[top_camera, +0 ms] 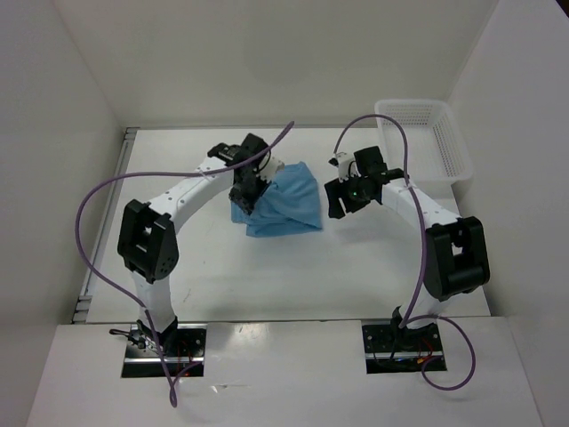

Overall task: Fold and stack the shorts
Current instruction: Fold the shorts

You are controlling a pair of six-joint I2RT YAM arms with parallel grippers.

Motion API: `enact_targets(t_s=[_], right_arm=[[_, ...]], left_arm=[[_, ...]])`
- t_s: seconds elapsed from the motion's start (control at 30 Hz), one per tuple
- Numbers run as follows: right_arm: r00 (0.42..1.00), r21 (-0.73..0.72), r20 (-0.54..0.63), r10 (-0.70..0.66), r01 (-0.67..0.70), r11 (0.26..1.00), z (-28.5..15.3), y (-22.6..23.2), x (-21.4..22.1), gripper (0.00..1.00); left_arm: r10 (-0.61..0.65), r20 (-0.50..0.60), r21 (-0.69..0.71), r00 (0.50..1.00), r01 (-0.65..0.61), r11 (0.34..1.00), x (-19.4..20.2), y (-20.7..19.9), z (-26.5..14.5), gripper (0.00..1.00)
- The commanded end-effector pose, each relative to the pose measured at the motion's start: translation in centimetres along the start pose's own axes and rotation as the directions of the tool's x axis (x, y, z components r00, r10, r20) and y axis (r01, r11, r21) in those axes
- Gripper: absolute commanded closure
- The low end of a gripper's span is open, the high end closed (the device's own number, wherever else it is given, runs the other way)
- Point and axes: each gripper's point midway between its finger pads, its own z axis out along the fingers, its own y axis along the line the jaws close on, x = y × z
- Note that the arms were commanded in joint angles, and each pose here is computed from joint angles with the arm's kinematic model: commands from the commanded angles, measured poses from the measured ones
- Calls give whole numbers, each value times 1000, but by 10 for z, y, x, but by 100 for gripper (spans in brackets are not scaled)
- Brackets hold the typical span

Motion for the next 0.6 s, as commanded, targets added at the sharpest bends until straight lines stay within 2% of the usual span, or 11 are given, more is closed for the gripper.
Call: enact_targets(t_s=[0.0, 0.2, 0.3, 0.33, 0.47, 0.5, 0.57], right_arm=[[997, -9, 38, -63, 63, 998, 7, 7, -9, 28], [995, -25, 35, -93, 94, 995, 12, 17, -9, 28], [993, -31, 34, -113, 114, 993, 10, 21, -9, 28], [992, -37, 33, -120, 121, 992, 11, 24, -9, 28], [991, -27, 32, -129, 130, 991, 9, 23, -8, 27], [994, -7, 27, -102, 103, 995, 9, 21, -7, 27], [993, 2, 74, -94, 94, 996, 4, 21, -26, 26]], left_arm=[[-7, -171, -35, 985, 1, 999, 57, 7, 35, 100], [-42, -183, -67, 982, 30, 997, 70, 24, 67, 100], [-63, -170, -85, 983, 49, 995, 67, 34, 71, 95], [-63, -170, -85, 983, 49, 995, 67, 34, 71, 87], [-82, -153, -93, 985, 68, 993, 69, 40, 56, 76], [-81, -144, -74, 986, 71, 995, 70, 36, 48, 65], [-94, -157, -16, 983, 93, 996, 76, 28, 35, 57]])
